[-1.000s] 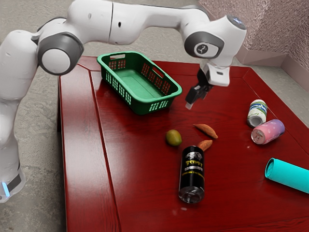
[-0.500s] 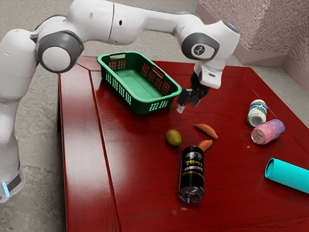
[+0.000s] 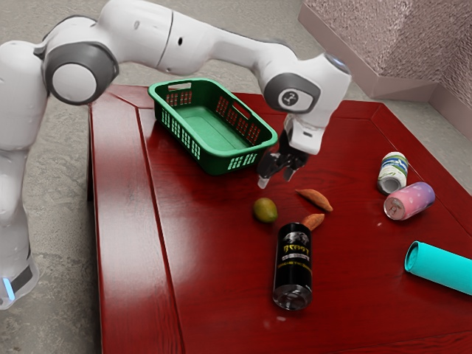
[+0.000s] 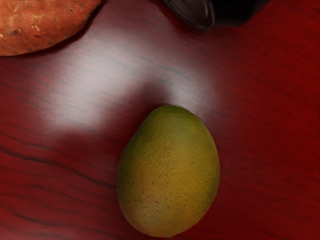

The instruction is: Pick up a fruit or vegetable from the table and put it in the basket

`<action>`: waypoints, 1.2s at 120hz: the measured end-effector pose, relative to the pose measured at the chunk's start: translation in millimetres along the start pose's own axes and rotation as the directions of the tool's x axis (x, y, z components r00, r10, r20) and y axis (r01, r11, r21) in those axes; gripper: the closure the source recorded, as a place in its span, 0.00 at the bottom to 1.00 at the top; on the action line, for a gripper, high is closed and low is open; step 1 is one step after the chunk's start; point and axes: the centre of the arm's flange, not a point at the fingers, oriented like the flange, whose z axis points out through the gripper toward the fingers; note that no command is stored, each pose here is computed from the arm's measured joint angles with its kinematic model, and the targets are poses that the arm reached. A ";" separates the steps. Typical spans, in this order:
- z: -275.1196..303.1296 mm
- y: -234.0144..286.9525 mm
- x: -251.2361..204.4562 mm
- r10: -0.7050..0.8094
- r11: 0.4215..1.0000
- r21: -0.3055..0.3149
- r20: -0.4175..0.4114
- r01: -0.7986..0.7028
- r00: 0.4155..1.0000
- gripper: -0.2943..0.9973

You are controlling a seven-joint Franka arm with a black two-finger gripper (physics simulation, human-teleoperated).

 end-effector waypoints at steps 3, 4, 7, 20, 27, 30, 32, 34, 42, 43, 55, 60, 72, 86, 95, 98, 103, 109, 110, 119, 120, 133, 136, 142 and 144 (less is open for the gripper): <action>2.2 1.4 0.3 0.002 1.000 0.002 -0.006 -0.002 1.000 0.23; 3.1 1.9 0.5 0.003 1.000 0.003 -0.007 -0.003 1.000 0.23; 5.6 3.0 1.0 0.005 1.000 0.005 -0.012 -0.004 1.000 0.23; 17.2 5.0 3.1 0.009 1.000 0.009 -0.034 -0.009 0.999 0.23; 23.5 5.2 4.0 0.010 1.000 0.010 -0.041 -0.010 0.999 0.23; 27.0 5.2 4.3 0.011 1.000 0.009 -0.043 -0.011 0.999 0.23; 29.0 5.2 4.6 0.012 1.000 0.010 -0.045 -0.011 0.999 0.23; 30.6 5.0 5.0 0.012 1.000 0.011 -0.046 -0.012 0.999 0.23; 34.7 3.6 7.3 0.015 1.000 0.018 -0.054 -0.014 0.998 0.23; 35.1 3.5 7.8 0.016 1.000 0.020 -0.055 -0.015 0.998 0.23; 40.1 0.9 11.7 0.020 0.999 0.028 -0.063 -0.019 0.998 0.23; 42.6 -0.4 12.5 0.021 0.999 0.029 -0.064 -0.019 0.998 0.23; 51.0 -2.9 13.9 0.020 1.000 0.025 -0.064 -0.019 0.998 0.23; 64.1 -1.8 15.5 0.021 1.000 0.017 -0.060 -0.020 0.998 0.23; 67.0 -0.5 20.1 0.027 0.999 0.021 -0.064 -0.026 0.998 0.23; 68.3 -0.1 22.2 0.030 0.999 0.022 -0.066 -0.028 0.997 0.23; 69.9 0.1 24.6 0.032 0.999 0.023 -0.068 -0.031 0.997 0.23; 70.5 0.0 25.8 0.033 0.999 0.026 -0.070 -0.031 0.997 0.23; 70.7 -0.1 25.9 0.033 0.999 0.027 -0.070 -0.031 0.997 0.23; 71.2 -0.5 26.5 0.031 0.999 0.030 -0.072 -0.029 0.997 0.23; 71.2 -0.5 26.5 0.031 0.999 0.031 -0.073 -0.029 0.997 0.23; 75.3 -0.2 26.6 0.028 0.999 0.029 -0.072 -0.026 0.997 0.23; 75.9 -0.2 26.6 0.028 0.999 0.029 -0.072 -0.026 0.997 0.23; 76.9 -0.3 26.8 0.027 0.999 0.030 -0.073 -0.025 0.997 0.23; 77.2 -0.3 26.8 0.027 0.999 0.030 -0.073 -0.024 0.997 0.23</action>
